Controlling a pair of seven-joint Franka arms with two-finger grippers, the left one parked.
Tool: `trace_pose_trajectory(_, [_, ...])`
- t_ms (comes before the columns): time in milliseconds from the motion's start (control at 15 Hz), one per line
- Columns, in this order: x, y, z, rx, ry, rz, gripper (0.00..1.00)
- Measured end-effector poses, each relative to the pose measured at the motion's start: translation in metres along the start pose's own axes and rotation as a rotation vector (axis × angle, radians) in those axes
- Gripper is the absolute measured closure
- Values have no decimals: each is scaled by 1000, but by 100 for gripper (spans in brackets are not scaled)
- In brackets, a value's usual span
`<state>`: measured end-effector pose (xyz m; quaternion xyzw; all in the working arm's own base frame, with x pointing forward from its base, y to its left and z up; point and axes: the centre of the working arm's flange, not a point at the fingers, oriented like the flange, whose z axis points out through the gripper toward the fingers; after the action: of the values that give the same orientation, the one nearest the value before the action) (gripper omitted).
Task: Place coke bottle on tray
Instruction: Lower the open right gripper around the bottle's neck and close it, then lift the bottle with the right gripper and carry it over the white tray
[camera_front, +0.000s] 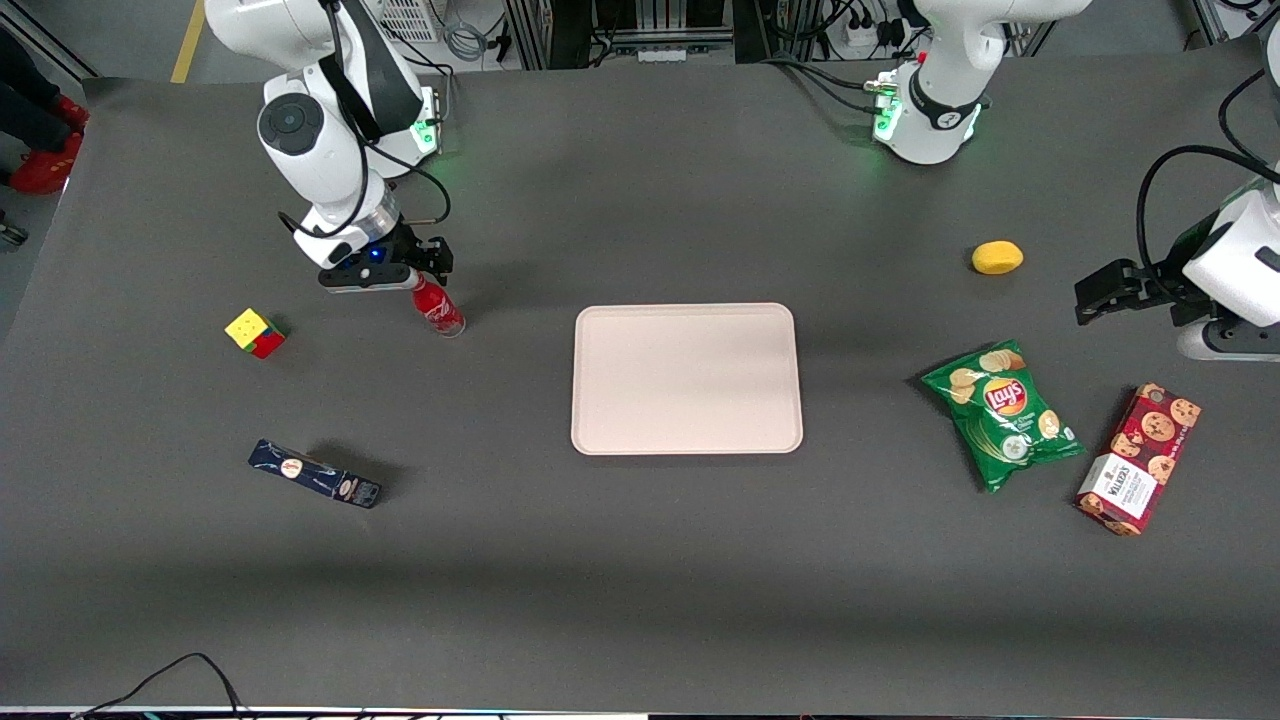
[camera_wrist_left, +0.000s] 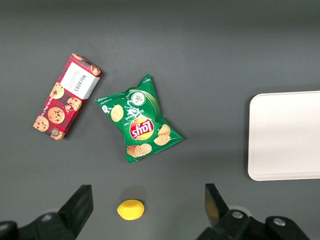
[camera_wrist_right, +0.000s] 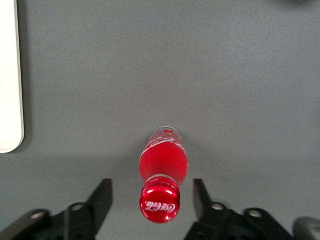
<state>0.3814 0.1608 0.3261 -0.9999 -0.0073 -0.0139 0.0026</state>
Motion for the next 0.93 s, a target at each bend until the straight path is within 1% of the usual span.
trace_pose_trajectory(133, [0,0,0,0,0,0,47])
trace_pose_trajectory(200, [0,0,0,0,-1,1,54])
trace_pose_trajectory(267, [0,0,0,0,-1,1,56])
trace_pose_trajectory(333, [0,1,0,0,-1,2,64])
trace_pose_trajectory(400, [0,1,1,0,-2,3,68])
trace_pose_trajectory(733, [0,1,1,0,-1,3,68])
trace_pose_trajectory(933, [2,0,-3,-2,-8,2,68])
